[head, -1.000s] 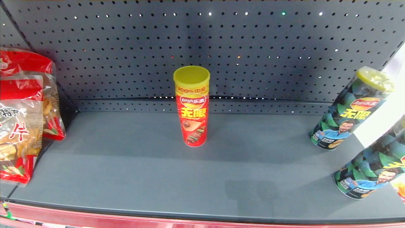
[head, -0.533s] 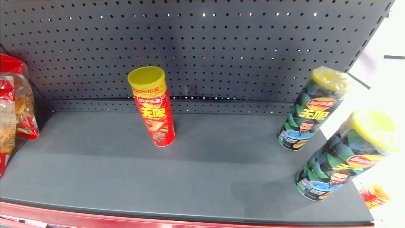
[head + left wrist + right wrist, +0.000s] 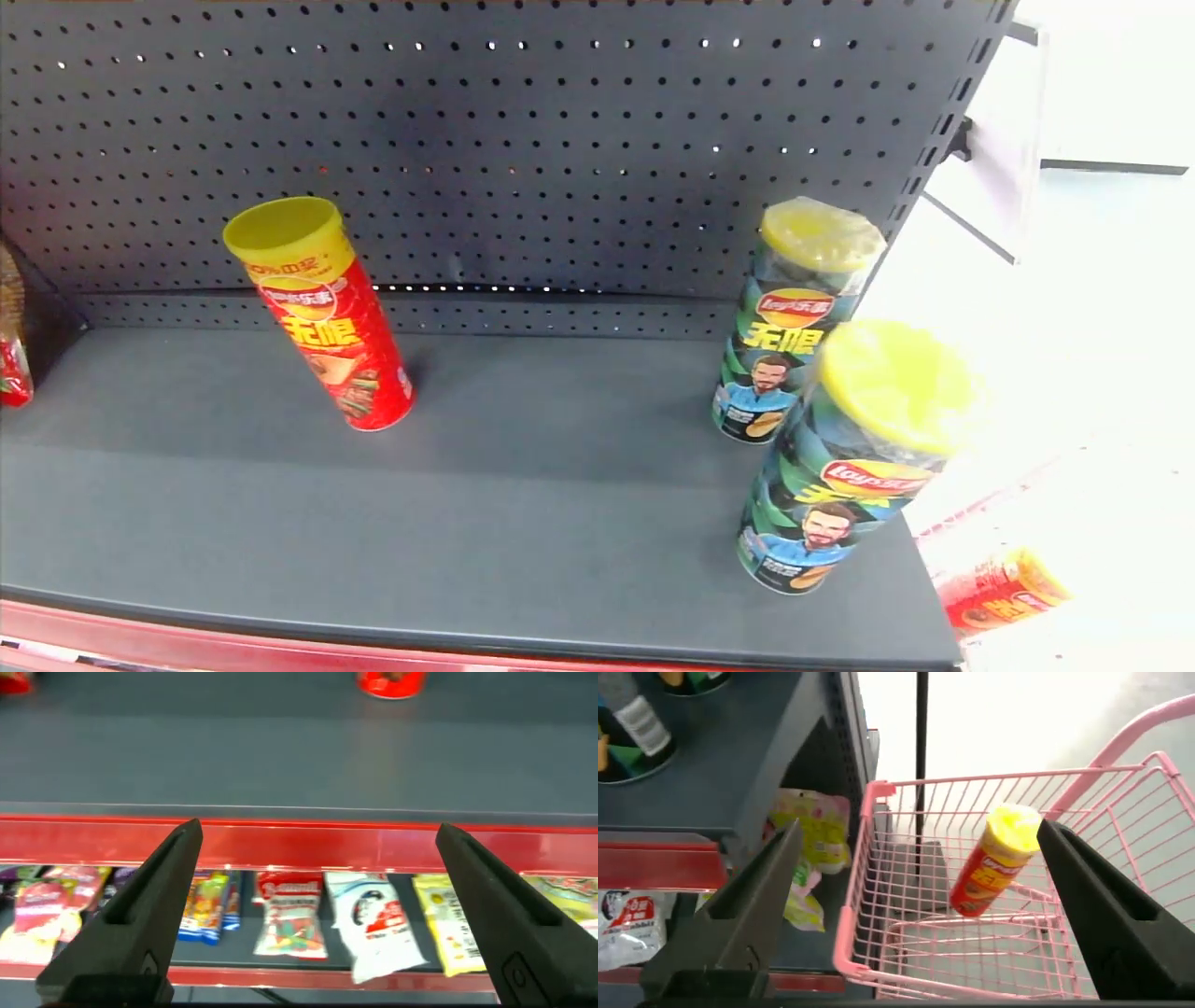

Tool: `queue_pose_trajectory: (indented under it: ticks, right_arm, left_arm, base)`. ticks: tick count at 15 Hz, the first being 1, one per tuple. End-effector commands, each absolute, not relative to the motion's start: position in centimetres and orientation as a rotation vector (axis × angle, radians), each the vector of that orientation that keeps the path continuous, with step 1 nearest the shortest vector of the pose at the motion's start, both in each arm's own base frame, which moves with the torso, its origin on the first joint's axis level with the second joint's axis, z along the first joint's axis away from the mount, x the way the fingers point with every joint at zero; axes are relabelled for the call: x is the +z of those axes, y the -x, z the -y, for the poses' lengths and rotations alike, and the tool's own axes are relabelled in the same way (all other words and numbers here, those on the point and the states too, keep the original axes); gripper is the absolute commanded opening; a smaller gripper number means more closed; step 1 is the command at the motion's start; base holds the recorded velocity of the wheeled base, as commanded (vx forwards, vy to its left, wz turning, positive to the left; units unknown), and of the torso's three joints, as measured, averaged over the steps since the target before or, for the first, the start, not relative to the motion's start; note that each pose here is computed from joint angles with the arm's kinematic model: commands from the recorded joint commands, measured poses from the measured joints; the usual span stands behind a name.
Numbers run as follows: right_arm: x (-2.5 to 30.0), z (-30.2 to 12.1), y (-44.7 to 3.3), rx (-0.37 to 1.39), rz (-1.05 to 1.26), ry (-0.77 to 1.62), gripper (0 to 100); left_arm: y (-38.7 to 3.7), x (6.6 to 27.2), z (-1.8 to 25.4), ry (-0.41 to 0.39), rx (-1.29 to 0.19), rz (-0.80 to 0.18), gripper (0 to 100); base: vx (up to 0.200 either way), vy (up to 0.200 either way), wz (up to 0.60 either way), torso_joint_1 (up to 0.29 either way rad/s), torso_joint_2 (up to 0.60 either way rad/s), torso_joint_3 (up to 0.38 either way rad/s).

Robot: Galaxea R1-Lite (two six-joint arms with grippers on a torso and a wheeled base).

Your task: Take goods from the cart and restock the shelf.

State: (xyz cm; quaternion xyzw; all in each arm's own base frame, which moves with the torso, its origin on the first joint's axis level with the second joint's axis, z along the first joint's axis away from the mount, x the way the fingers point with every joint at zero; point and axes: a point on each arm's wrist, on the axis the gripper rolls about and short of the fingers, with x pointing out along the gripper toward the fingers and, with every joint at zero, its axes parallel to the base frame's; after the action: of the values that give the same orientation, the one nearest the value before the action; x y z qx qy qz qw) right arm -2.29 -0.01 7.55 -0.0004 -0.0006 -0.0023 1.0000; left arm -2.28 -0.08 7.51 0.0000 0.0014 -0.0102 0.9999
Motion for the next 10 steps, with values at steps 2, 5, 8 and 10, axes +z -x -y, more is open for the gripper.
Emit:
queue_pose_trajectory:
  ticks: [2, 5, 8, 10]
  right_arm:
    - [7.55, 0.01, 2.28, -0.005, 0.000, 0.002, 100]
    - [7.55, 0.01, 2.28, -0.005, 0.000, 0.002, 100]
    - [7.55, 0.01, 2.28, -0.005, 0.000, 0.002, 100]
    - [7.55, 0.01, 2.28, -0.005, 0.000, 0.002, 100]
  left_arm:
    - [2.28, 7.52, 0.09, 0.002, -0.020, -0.003, 100]
    - [2.28, 7.52, 0.09, 0.002, -0.020, -0.003, 100]
    - [2.28, 7.52, 0.09, 0.002, -0.020, -0.003, 100]
    - [2.28, 7.52, 0.09, 0.002, -0.020, -0.003, 100]
  base:
    - [0.000, -0.100, 0.00, 0.001, 0.00, 0.001]
    - [0.000, 0.000, 0.00, 0.000, 0.00, 0.000]
    - [0.000, 0.000, 0.00, 0.000, 0.00, 0.000]
    - [0.000, 0.000, 0.00, 0.000, 0.00, 0.000]
